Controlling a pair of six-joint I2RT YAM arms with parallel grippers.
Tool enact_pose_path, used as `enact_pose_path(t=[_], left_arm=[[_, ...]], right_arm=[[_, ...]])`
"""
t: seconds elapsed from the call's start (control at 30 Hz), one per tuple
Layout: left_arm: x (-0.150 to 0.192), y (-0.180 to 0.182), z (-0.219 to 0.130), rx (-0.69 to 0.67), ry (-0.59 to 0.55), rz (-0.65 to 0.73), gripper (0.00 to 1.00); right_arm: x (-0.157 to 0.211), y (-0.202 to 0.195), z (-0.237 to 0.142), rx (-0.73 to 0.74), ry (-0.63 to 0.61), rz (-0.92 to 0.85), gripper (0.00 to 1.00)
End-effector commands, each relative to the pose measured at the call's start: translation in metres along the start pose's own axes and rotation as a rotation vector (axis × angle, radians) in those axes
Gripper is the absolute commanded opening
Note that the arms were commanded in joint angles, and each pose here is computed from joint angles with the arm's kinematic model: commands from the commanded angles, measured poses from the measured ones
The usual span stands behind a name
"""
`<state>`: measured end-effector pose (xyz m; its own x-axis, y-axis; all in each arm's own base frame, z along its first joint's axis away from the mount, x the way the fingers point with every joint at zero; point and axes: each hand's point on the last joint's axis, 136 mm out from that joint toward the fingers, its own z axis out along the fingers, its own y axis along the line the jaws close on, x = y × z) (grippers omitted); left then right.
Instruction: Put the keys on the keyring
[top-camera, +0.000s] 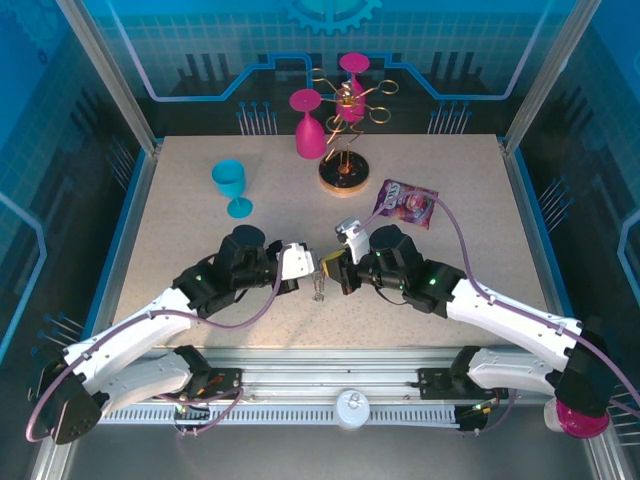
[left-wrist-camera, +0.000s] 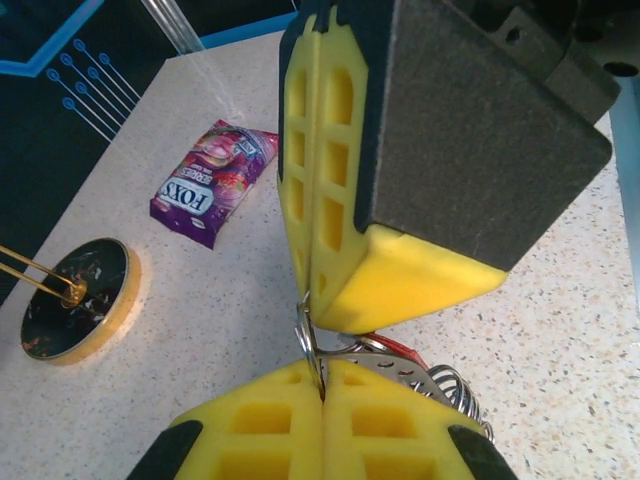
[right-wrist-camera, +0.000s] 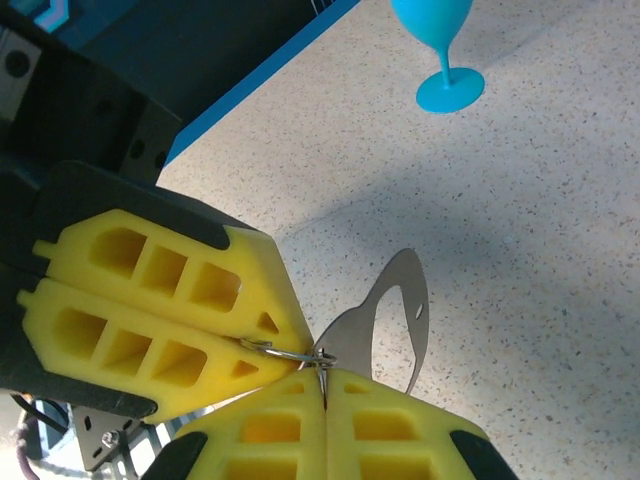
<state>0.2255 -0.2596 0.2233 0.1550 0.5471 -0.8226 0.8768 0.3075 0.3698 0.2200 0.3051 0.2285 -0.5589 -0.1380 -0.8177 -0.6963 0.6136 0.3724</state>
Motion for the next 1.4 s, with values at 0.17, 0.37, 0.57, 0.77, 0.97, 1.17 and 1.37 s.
enact_pose_path(t=[0.17,0.37,0.57,0.77,0.97,1.17,1.37], left_arm=[[-0.019,-0.009,-0.004,0.019,-0.092,0.065,0.0],[-0.021,-0.001,-0.003,-0.027,-0.105,0.062,0.0],[-0.021,0.007,-0.004,-0.084,-0.114,0.03,0.0],[-0.021,0.016,-0.006,-0.134,-0.123,-0.009,0.0],[-0.022,0.023,-0.006,-0.173,-0.135,-0.039,0.0],[-0.026,0.026,-0.008,-0.186,-0.151,-0.051,0.0],[-0.025,0.028,-0.009,-0.194,-0.15,-0.064,0.0]], right_arm=[[-0.029,-0.013,-0.007,0.065,-0.151,0.13,0.0],[-0.027,-0.003,-0.005,0.0,-0.148,0.164,0.0],[-0.027,0.006,-0.008,-0.058,-0.163,0.165,0.0],[-0.026,0.005,-0.011,-0.063,-0.178,0.174,0.0],[-0.023,0.0,-0.014,-0.041,-0.182,0.198,0.0],[-0.021,-0.002,-0.013,-0.029,-0.176,0.205,0.0],[-0.009,-0.008,-0.015,0.011,-0.123,0.166,0.0]])
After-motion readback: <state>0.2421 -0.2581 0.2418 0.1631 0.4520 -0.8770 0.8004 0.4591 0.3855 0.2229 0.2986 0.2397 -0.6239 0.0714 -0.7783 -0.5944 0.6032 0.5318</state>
